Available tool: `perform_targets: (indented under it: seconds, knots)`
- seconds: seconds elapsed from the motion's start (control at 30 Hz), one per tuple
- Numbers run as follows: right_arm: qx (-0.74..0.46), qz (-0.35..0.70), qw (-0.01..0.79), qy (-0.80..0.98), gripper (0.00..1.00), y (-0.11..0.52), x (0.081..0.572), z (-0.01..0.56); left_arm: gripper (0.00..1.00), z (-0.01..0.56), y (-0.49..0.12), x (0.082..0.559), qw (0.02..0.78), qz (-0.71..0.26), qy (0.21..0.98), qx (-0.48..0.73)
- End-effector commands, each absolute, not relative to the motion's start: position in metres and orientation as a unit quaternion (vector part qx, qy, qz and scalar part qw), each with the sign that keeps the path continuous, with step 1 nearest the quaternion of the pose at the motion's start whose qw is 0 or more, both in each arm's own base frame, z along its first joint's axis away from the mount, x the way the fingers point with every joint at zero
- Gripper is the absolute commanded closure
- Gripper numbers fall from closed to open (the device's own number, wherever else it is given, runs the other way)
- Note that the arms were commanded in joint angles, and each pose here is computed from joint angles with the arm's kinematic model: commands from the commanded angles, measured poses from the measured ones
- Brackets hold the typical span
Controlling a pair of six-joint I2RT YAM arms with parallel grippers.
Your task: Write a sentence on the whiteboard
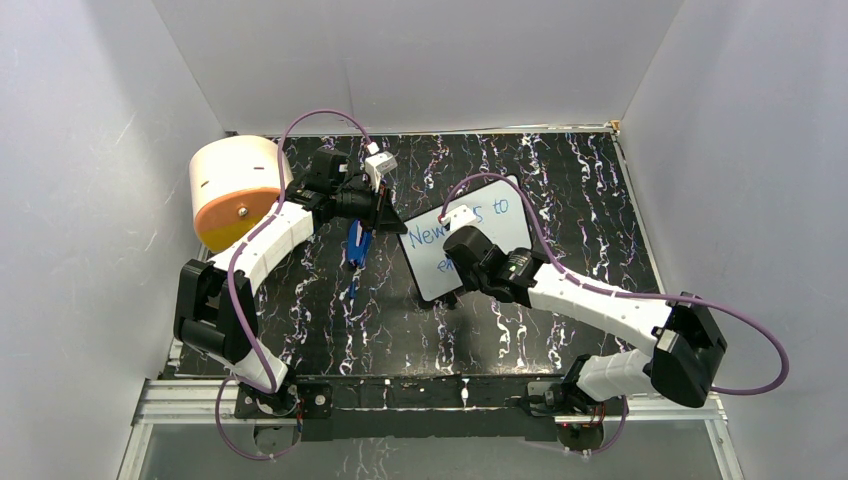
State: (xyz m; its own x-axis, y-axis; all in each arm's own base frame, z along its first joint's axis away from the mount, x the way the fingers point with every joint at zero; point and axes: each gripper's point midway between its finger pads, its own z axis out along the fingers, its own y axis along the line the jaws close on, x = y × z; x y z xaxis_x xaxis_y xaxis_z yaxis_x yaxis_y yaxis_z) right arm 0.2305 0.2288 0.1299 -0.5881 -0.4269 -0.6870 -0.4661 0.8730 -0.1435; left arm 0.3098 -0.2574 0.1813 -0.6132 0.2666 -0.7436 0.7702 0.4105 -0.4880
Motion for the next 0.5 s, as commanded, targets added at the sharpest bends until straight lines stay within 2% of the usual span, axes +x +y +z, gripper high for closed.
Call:
perform_targets:
  seconds: [0.0,0.47]
  knots:
    - [-0.242,0.041,0.390,0.887,1.00,0.238,0.237,0.143,1.00,0.176,-0.252,0.311,0.294,-0.413,0.793,0.337]
    - [-0.244,0.033,0.343,0.907,1.00,0.227,0.221,0.118,1.00,0.176,-0.253,0.312,0.294,-0.412,0.794,0.337]
